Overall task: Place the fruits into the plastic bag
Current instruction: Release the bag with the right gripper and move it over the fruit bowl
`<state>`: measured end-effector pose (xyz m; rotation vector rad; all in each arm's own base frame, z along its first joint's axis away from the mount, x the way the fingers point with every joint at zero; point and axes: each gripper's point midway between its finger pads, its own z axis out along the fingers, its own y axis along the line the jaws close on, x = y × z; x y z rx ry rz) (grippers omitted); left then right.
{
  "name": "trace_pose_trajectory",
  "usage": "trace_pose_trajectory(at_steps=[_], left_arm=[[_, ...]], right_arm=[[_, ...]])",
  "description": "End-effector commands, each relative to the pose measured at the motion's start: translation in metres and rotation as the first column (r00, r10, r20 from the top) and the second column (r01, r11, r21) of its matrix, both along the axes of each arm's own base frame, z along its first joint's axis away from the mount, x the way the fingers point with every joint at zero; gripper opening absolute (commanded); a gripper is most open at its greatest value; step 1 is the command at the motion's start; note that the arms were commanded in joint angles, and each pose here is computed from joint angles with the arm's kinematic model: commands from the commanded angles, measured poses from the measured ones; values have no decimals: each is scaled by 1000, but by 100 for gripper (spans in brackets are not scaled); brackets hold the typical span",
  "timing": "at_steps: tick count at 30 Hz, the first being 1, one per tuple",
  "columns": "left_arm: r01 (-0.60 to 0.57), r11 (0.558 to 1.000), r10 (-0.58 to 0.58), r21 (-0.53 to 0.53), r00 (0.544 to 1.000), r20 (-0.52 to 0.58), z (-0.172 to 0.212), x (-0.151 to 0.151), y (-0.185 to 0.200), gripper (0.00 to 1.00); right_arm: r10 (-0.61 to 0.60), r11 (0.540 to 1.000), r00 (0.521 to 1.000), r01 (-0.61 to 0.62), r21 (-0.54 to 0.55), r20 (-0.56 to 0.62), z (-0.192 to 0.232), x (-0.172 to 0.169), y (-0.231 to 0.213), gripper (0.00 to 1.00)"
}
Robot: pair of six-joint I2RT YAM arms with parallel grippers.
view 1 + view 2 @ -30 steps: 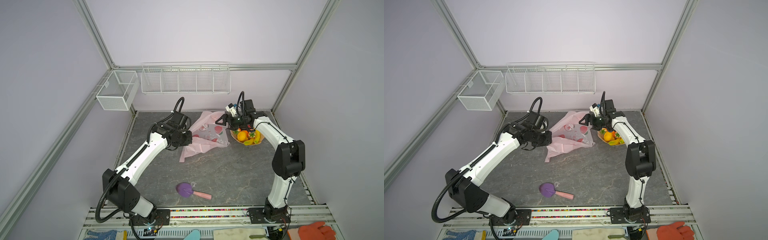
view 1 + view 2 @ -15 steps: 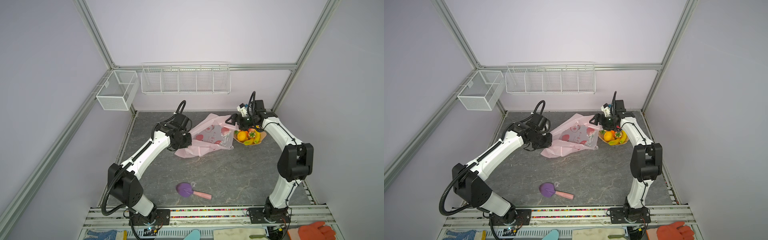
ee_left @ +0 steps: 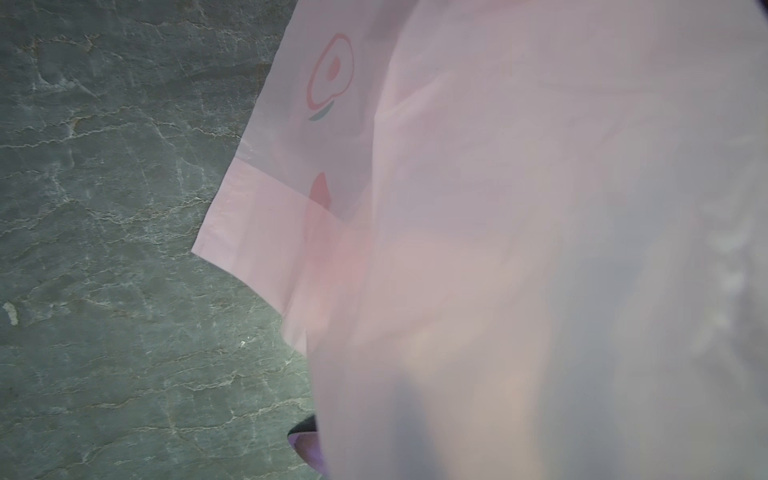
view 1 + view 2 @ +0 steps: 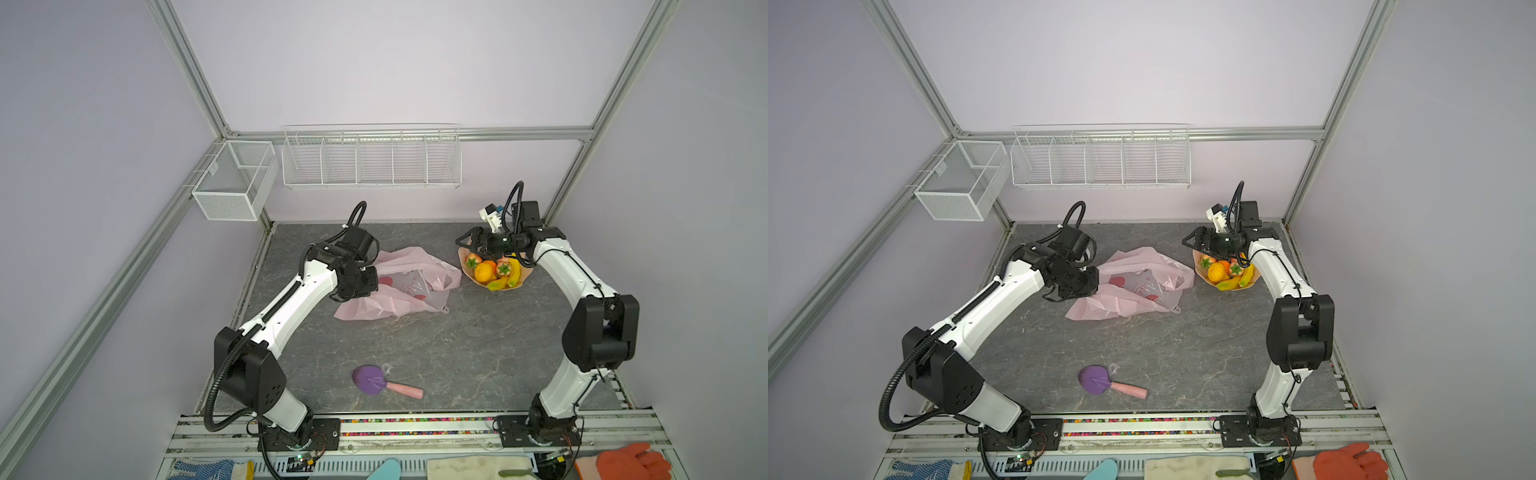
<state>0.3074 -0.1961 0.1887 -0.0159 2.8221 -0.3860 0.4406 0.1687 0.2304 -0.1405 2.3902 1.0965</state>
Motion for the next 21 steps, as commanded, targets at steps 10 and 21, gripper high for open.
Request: trace_pose_trajectory(at_steps=[10,21], left_arm=[[-13,997,13,-81,1000,-3,17,-14,-11,0],[10,994,-11,-110,1000,-16,7,-20,-24,0]], right_arm=[[-462,812,878,363,-457,-122,-60,-26,-127,89],[-628,686,767,468,-557,-129,-91,-39,-207,100]])
